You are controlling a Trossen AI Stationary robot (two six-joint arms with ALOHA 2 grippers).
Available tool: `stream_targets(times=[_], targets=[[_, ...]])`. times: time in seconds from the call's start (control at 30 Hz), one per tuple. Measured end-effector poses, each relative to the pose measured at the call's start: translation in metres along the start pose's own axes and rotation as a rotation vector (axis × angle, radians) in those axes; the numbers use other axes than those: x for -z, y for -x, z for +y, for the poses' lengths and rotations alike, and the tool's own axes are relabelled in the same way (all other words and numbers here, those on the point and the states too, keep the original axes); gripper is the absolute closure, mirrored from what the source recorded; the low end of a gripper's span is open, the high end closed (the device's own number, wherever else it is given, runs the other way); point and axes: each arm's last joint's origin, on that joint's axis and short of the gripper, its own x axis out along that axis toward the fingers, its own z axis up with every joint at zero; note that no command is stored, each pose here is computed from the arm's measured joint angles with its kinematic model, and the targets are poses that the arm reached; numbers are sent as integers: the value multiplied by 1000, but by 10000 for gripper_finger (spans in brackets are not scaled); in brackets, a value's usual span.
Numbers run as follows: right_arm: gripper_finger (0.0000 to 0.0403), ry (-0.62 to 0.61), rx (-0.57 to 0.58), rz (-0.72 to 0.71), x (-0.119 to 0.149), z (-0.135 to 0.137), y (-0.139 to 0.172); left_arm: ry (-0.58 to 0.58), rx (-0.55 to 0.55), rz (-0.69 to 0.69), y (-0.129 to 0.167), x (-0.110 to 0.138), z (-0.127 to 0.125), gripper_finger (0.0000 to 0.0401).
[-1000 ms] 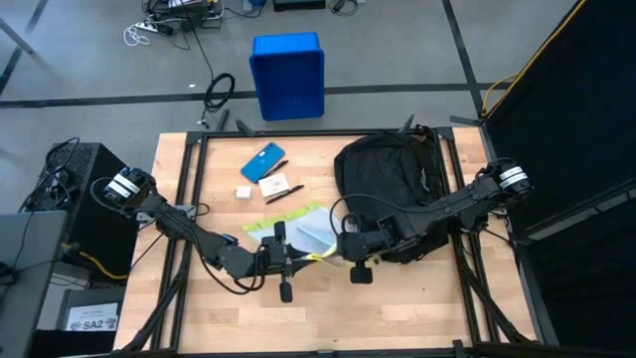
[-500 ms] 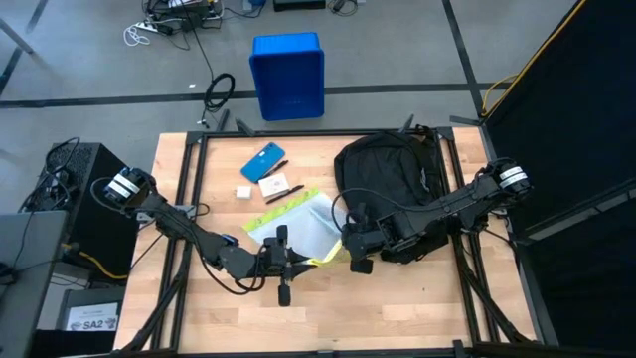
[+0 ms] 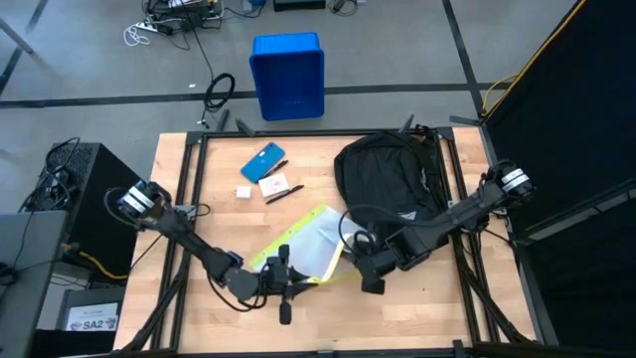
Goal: Unpack backpack
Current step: Put the gray calculator into the white zip bag
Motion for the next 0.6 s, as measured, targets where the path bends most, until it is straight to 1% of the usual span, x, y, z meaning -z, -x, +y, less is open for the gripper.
stream_targets(times=[0.13,0.27,0.37,0.43,0.53,0.6], targets=[[403,-9,-62,-37,-7,4,-5,41,47,-42,-8,13,-1,401],[403,11,-131,-20,-17,3,-31,62,86,-59,-16,14,6,401],[403,23,-100,26,-18,-3,-57,62,104,-55,-17,14,8,401],[399,14,-80,42,-20,-8,-68,58,107,-63,-17,13,8,401],[383,2,-62,50,-23,-15,-76,49,102,-56,-18,14,8,401],[368,18,-66,52,-23,-17,-77,48,104,-50,-18,15,8,401]])
